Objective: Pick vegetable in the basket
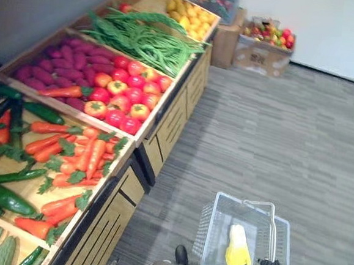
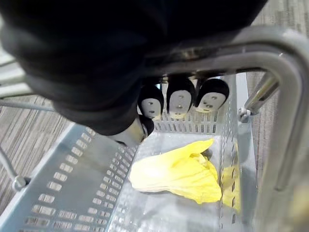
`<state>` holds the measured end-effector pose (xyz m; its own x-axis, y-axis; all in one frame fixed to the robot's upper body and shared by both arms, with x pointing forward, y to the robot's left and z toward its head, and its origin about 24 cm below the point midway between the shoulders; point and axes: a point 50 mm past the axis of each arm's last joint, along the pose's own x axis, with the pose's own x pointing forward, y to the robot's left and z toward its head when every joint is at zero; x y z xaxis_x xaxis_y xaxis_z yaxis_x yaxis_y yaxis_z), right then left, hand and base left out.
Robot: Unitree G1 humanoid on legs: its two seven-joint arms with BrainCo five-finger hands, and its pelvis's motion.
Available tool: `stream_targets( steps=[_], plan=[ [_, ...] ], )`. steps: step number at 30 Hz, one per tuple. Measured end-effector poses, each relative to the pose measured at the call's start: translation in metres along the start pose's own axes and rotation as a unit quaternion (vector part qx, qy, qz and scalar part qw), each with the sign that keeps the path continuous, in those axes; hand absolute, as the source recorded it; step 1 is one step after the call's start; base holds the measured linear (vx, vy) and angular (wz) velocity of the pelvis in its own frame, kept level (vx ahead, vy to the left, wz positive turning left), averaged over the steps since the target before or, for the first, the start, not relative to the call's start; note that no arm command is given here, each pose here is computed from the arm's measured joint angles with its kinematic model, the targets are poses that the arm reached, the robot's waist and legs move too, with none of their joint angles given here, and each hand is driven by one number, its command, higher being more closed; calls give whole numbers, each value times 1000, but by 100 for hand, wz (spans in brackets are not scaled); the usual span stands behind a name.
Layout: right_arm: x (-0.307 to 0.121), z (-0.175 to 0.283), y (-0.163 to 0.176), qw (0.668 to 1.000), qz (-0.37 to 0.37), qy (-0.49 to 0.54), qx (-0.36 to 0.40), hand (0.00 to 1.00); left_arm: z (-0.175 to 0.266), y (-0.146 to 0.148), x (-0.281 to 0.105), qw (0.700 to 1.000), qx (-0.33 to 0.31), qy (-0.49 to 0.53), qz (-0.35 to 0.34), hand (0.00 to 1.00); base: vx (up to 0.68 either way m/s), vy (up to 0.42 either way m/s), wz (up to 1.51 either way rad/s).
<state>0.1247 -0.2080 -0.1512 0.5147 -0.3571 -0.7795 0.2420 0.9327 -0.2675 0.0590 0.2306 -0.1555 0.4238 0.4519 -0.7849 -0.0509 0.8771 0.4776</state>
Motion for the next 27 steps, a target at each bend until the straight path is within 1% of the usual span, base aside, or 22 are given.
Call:
stream_targets(
  steps=[2,5,8,10,13,15,17,19,22,23,25,27],
  plan=[
    [4,14,-4,1000,-11,-16,14,100,9,1,2,1000,4,-16,1,0,299,22,187],
    [3,7,-18,999,-37,-12,28,100,23,-2,4,999,-6,-33,2,0,309,-21,170],
    [2,2,-25,998,-53,-6,46,100,34,-5,6,999,-19,-46,2,0,366,-109,178],
    [1,-6,-26,997,-58,14,57,100,44,-7,7,998,-23,-61,1,0,349,-214,175],
    [-2,-20,-27,993,-67,45,81,100,49,-3,8,997,-26,-68,5,0,474,-434,179],
    [-7,-34,-27,990,-73,70,96,100,40,3,9,998,-26,-58,14,0,370,-454,146],
    [-3,-28,-42,990,-86,63,88,100,29,-10,5,999,-46,-29,0,0,346,-426,99],
    [1,-22,-48,991,-86,60,83,100,21,-17,2,998,-61,-10,-4,0,246,-326,73],
    [0,-23,-49,990,-91,62,88,100,17,-13,2,997,-80,2,3,0,142,-313,95],
    [0,-24,-51,989,-94,64,94,100,13,-12,2,994,-107,13,8,0,58,-195,76],
    [1,-21,-49,989,-92,60,99,100,9,-12,1,989,-141,29,14,0,11,-121,69],
    [2,-19,-48,986,-97,60,122,100,5,-11,1,986,-160,43,17,0,-52,-36,70]
  ],
)
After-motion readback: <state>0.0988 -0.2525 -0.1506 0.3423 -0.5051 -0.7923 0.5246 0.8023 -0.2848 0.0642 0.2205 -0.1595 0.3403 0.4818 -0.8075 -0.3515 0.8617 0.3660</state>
